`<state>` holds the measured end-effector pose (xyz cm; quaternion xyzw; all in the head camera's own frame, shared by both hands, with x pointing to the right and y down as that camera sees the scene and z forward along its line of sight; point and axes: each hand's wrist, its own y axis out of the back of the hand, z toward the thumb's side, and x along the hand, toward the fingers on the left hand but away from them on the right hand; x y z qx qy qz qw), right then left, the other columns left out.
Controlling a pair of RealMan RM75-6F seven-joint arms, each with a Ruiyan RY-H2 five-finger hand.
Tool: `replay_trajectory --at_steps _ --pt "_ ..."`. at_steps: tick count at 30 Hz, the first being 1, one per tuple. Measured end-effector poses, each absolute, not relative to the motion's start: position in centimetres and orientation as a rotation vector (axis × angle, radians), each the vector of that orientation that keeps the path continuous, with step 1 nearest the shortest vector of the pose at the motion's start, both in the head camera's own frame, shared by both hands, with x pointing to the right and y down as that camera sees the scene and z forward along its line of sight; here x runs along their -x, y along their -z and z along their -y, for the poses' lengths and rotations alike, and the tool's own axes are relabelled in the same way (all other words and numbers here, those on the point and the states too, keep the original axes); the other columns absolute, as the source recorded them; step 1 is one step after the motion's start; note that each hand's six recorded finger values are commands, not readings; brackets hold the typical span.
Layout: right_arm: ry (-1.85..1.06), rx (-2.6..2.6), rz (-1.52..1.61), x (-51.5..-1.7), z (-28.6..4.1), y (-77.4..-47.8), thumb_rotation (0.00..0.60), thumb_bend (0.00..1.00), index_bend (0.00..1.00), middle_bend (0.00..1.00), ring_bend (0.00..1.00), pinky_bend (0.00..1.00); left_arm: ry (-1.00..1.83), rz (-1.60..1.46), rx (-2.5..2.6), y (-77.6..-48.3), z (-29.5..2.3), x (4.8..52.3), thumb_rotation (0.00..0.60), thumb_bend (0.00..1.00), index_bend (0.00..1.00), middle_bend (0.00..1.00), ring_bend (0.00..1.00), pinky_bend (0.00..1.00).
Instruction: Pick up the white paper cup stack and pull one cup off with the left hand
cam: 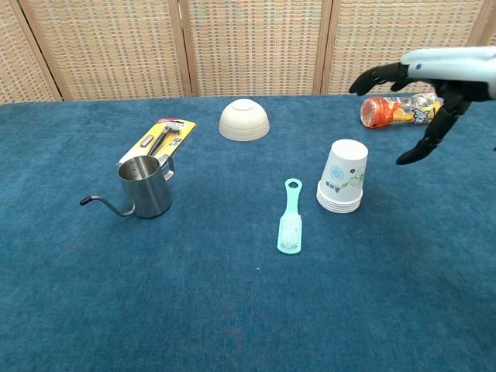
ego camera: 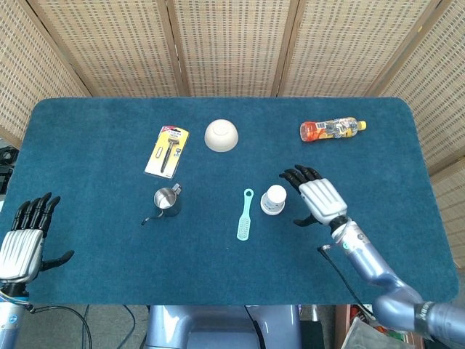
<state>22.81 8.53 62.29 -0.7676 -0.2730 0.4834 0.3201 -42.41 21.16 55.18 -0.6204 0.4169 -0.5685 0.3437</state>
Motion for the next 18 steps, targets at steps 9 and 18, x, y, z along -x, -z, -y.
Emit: replay_trajectory --at_steps 9,18 --pt "-1.411 2.021 0.652 -19.6 -7.8 -67.7 0.600 0.06 0.20 0.26 0.12 0.23 1.503 -1.099 1.611 -55.4 -20.9 42.9 0.600 0.13 0.00 0.00 0.00 0.00" --pt "-1.488 1.949 0.629 -19.4 -7.2 -70.3 0.600 0.14 0.41 0.42 0.30 0.50 1.525 -1.110 1.622 -55.5 -20.6 43.4 0.600 0.13 0.00 0.00 0.00 0.00"
